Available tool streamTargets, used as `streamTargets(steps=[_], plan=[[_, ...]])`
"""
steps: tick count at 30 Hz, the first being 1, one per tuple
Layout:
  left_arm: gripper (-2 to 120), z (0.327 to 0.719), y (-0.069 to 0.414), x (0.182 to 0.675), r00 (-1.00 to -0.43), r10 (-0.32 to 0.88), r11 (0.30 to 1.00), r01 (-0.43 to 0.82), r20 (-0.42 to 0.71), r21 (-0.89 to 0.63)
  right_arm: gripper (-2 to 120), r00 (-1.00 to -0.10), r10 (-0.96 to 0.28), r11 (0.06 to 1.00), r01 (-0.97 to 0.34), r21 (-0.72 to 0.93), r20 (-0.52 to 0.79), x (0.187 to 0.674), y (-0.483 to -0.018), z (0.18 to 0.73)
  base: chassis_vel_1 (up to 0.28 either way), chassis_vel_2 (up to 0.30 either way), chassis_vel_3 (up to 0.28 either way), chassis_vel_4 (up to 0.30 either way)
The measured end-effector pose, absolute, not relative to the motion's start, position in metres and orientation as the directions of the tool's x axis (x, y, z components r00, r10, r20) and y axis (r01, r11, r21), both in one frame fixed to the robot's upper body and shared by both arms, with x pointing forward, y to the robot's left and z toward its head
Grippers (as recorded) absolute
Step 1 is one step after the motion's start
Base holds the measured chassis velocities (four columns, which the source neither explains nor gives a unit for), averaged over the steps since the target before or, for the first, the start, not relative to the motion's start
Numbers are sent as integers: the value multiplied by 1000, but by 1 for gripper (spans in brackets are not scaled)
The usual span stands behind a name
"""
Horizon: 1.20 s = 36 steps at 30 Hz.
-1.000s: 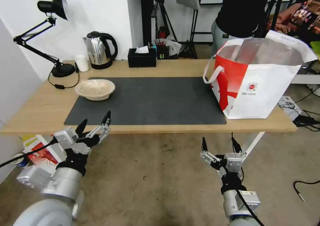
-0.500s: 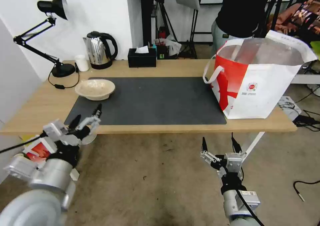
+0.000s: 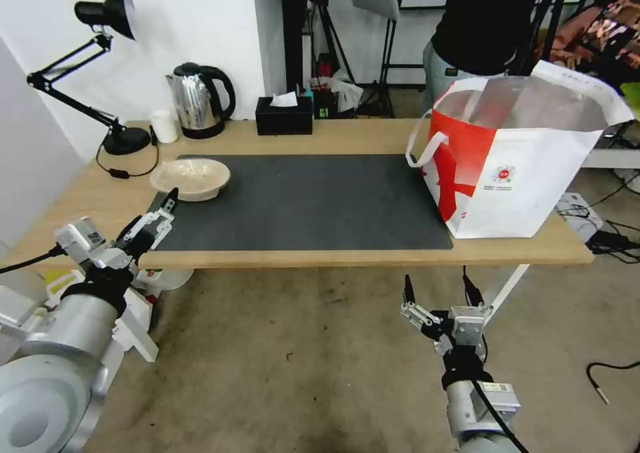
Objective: Pick up the trash from the table and place it into the takeout bag.
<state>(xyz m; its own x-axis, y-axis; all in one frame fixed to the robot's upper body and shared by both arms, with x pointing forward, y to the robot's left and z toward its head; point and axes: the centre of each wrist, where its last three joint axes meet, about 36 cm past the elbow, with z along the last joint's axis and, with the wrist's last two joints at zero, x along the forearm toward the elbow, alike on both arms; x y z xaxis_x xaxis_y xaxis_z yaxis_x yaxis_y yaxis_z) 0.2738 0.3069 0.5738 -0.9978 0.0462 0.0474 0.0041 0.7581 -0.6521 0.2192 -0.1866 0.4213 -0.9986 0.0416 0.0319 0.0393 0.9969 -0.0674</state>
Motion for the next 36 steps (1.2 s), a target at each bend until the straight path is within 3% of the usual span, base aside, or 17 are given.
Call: streamTargets(steps=[21, 31, 36], plan=[[100, 605, 341, 324, -983, 88, 635, -71, 163, -769, 100, -999, 41, 997, 39, -67, 32, 219, -187, 421, 0, 0, 0, 0], [100, 627, 376, 381, -936, 137, 593, -185, 324, -783, 100, -999, 42, 997, 39, -67, 32, 219, -187, 421, 0, 0, 0, 0], [100, 646, 398, 413, -901, 126, 626, -251, 414, -738, 100, -999, 42, 997, 39, -68, 32, 219, -187, 421, 0, 0, 0, 0]])
